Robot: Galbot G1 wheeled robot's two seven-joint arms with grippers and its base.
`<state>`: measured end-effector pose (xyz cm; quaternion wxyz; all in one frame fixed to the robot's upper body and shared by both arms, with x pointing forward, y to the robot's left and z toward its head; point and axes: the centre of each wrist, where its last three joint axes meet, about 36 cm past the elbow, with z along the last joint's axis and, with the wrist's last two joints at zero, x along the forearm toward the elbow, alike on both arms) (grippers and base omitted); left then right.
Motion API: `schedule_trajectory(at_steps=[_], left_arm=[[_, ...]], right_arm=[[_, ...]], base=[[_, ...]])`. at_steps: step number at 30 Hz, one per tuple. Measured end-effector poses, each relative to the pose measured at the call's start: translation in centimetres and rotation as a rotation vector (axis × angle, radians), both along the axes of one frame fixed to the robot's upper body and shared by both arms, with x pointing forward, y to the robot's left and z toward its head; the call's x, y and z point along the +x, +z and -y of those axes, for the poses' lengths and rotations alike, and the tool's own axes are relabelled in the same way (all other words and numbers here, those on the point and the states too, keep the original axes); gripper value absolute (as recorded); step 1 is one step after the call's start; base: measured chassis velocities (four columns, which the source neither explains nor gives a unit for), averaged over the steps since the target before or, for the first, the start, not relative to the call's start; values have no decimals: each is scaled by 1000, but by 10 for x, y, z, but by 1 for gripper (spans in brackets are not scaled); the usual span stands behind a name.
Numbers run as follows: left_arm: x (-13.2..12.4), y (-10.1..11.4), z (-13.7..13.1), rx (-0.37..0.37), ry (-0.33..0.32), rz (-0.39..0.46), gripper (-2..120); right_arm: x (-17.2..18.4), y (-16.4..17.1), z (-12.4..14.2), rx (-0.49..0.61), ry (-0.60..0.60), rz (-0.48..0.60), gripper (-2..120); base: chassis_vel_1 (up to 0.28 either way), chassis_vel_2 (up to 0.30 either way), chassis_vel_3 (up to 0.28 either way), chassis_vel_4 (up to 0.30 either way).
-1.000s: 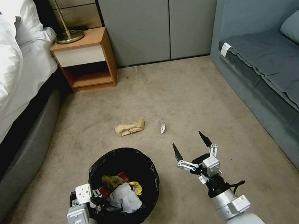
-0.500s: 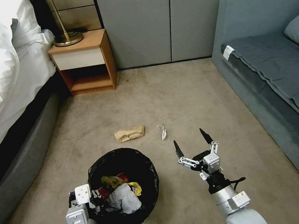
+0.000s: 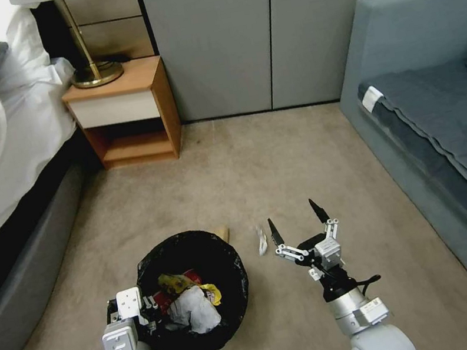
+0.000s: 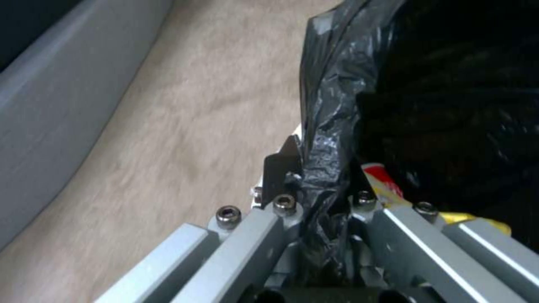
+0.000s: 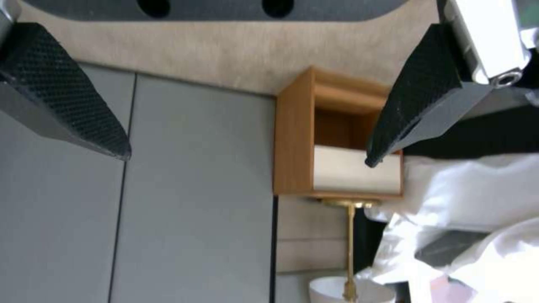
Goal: Pick up the trash bin, then pick up the garbage from the floor and place it into the trash bin.
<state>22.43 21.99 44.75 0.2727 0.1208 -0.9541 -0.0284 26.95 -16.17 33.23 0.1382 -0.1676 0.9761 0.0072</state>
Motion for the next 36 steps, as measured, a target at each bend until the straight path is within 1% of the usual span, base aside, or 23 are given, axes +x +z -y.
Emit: schedule_trajectory(at_steps=[9,19,20,21,23,25,26,29,30,32,33,34,36], left_arm=[[1,0,0,-4,1,2,0],[2,-1,0,-4,1,0,0],[2,-1,-1,-2,2,-2,0],[2,-1,-1,-2,2,-2,0],[1,-1,-2,0,4,-3,0],[0,-1,-3,3,6,-5,0],[0,-1,-3,3,6,-5,0],[-1,1,-5,6,8,-6,0],[-1,1,-5,6,8,-6,0],[-2,1,-5,8,8,-8,0],[-2,1,-6,8,8,-8,0],[-2,1,-6,8,8,-8,0],[-2,1,-6,9,9,-9,0]], right_arm=[[8,6,-1,2,20,41,100],[12,3,-5,-11,41,42,100],[15,3,-4,-31,37,1,100],[15,3,-4,-31,37,1,100],[17,4,-6,-40,32,-53,100],[21,4,-8,-59,30,-158,100],[21,4,-8,-59,30,-158,100],[25,3,-10,-76,29,-309,100],[25,3,-10,-76,29,-309,100],[29,0,-8,-101,32,-434,100],[32,-2,-6,-112,37,-474,100],[32,-2,-6,-112,37,-474,100],[39,-8,1,-125,57,-599,100]], base=[[-180,167,164,-165],[-17,13,15,-12],[0,0,0,0],[0,0,0,0],[0,0,0,0],[0,0,0,0],[0,0,0,0],[0,0,0,0],[0,0,0,0],[0,0,0,0],[0,0,0,0],[0,0,0,0],[0,0,0,0]])
